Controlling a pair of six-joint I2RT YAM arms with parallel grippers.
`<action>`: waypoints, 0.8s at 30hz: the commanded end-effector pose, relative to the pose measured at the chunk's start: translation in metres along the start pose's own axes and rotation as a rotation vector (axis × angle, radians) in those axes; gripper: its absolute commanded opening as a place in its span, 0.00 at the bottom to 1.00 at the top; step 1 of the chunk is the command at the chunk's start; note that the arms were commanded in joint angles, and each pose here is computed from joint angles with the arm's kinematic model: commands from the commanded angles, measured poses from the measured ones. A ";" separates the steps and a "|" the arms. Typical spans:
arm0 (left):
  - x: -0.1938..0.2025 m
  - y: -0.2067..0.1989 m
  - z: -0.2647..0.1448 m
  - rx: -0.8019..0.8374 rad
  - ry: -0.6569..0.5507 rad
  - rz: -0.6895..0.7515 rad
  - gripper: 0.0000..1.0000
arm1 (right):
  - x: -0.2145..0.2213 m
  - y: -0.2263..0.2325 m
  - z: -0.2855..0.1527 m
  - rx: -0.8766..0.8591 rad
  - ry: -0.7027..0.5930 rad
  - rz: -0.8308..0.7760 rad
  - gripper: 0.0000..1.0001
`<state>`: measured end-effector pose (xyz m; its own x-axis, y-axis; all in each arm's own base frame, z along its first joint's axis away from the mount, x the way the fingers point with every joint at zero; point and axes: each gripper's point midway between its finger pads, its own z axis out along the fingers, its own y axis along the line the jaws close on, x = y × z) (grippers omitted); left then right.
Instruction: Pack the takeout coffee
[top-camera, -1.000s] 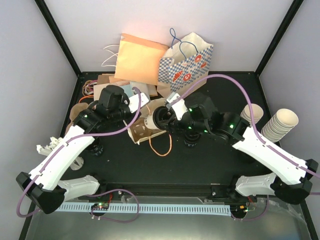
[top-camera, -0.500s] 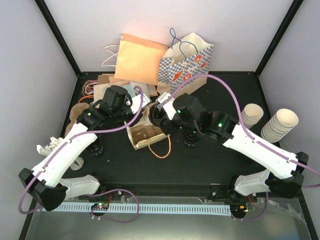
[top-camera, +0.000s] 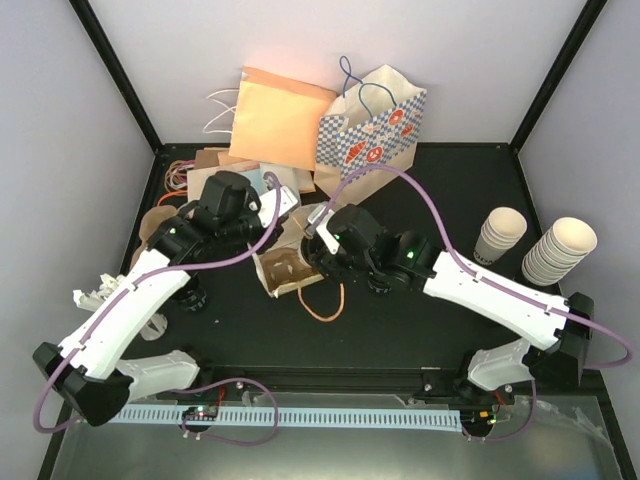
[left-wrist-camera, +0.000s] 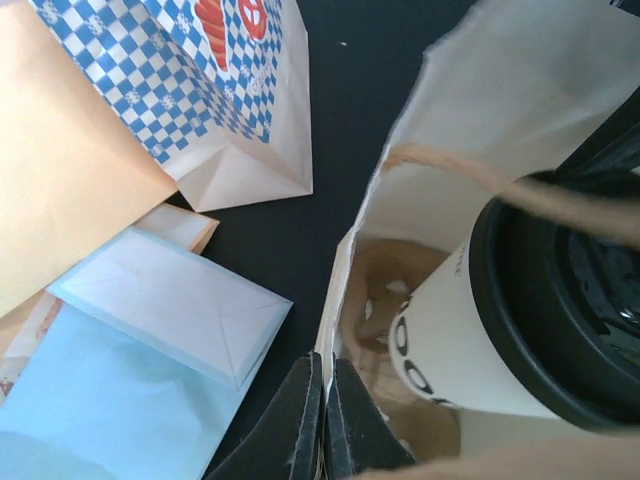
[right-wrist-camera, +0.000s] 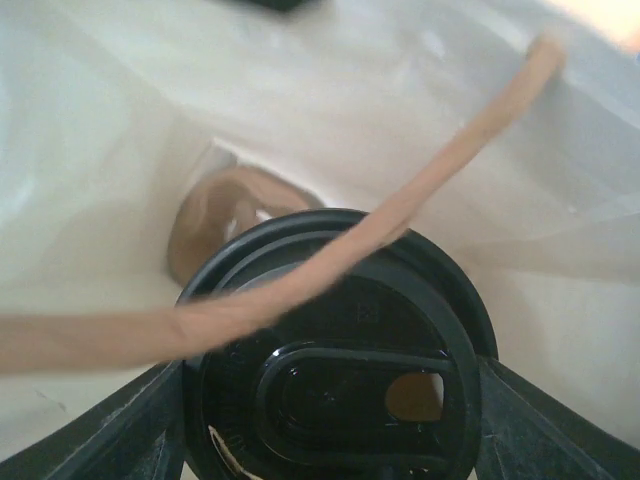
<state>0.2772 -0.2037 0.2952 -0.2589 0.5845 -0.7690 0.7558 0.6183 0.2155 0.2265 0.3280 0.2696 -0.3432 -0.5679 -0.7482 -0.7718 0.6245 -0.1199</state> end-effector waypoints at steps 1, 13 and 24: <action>-0.024 0.004 -0.030 -0.044 -0.128 0.038 0.02 | 0.010 0.000 -0.001 0.004 -0.013 0.014 0.69; -0.020 -0.039 -0.043 0.059 -0.267 0.224 0.02 | 0.039 0.015 0.014 0.054 -0.054 0.036 0.68; -0.002 -0.077 -0.046 0.175 -0.293 0.196 0.02 | 0.049 0.007 0.017 0.149 -0.083 0.033 0.68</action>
<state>0.2092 -0.2219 0.2872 0.0053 0.5834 -0.8122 0.8589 0.4133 0.3025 0.2083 0.3208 0.2137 -0.3518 -0.5362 -0.7673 -0.7213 0.6777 -0.1428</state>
